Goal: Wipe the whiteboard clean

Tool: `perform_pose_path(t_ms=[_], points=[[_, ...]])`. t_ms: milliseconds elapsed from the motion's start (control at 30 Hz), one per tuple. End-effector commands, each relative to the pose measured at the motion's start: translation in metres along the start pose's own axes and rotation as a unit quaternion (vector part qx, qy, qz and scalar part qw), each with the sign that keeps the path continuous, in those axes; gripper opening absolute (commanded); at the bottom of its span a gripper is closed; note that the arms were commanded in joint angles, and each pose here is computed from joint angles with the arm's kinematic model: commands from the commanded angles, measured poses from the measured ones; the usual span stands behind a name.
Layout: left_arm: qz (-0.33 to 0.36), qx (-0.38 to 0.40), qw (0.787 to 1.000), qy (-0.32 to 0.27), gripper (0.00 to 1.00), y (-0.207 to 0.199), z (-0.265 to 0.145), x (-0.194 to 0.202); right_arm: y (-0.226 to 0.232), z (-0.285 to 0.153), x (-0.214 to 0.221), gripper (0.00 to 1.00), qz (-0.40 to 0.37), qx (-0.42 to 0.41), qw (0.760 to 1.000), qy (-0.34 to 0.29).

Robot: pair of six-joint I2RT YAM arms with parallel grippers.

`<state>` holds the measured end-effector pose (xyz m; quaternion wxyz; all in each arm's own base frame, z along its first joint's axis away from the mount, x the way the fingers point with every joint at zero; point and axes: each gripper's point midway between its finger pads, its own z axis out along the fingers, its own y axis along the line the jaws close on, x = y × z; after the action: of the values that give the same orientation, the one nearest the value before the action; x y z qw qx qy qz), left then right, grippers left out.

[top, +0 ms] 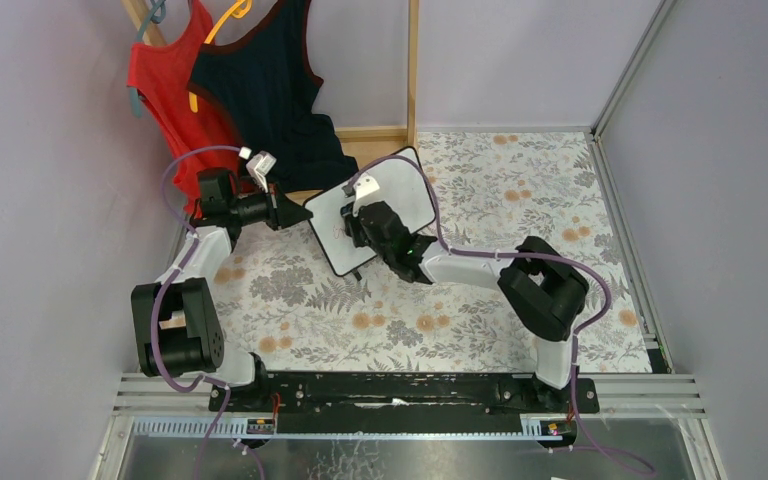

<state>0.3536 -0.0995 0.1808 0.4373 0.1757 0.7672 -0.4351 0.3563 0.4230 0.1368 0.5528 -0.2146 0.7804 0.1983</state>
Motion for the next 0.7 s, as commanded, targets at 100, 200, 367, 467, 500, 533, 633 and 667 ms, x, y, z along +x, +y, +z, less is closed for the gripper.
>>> perform_pose_path(t_ms=[100,200,367,467,500,533,633,667], points=[[0.039,0.001,0.999,-0.007,0.00,-0.005,-0.003,-0.009,-0.098,-0.004,-0.031,0.00,0.005,0.105,0.994,-0.030],[0.039,0.001,0.999,-0.006,0.00,-0.005,-0.003,-0.009,-0.115,-0.006,-0.032,0.00,0.010,0.120,0.992,-0.031],[0.038,0.000,0.999,-0.006,0.00,-0.004,-0.003,-0.009,-0.122,-0.008,-0.030,0.00,0.017,0.121,0.992,-0.030],[0.038,0.001,0.999,-0.006,0.00,-0.004,-0.003,-0.009,-0.114,-0.005,-0.026,0.00,0.029,0.103,0.994,-0.025],[0.037,0.001,0.999,-0.006,0.00,-0.004,-0.003,-0.009,-0.110,-0.004,-0.024,0.00,0.035,0.095,0.995,-0.024],[0.038,0.001,0.999,-0.006,0.00,-0.004,-0.003,-0.009,-0.106,-0.003,-0.022,0.00,0.041,0.087,0.995,-0.024],[0.038,0.001,0.999,-0.006,0.00,-0.005,-0.003,-0.009,-0.089,-0.003,-0.021,0.00,0.045,0.072,0.996,-0.026],[0.037,0.002,0.999,-0.006,0.00,-0.004,-0.003,-0.009,-0.082,-0.003,-0.021,0.00,0.044,0.067,0.996,-0.027]])
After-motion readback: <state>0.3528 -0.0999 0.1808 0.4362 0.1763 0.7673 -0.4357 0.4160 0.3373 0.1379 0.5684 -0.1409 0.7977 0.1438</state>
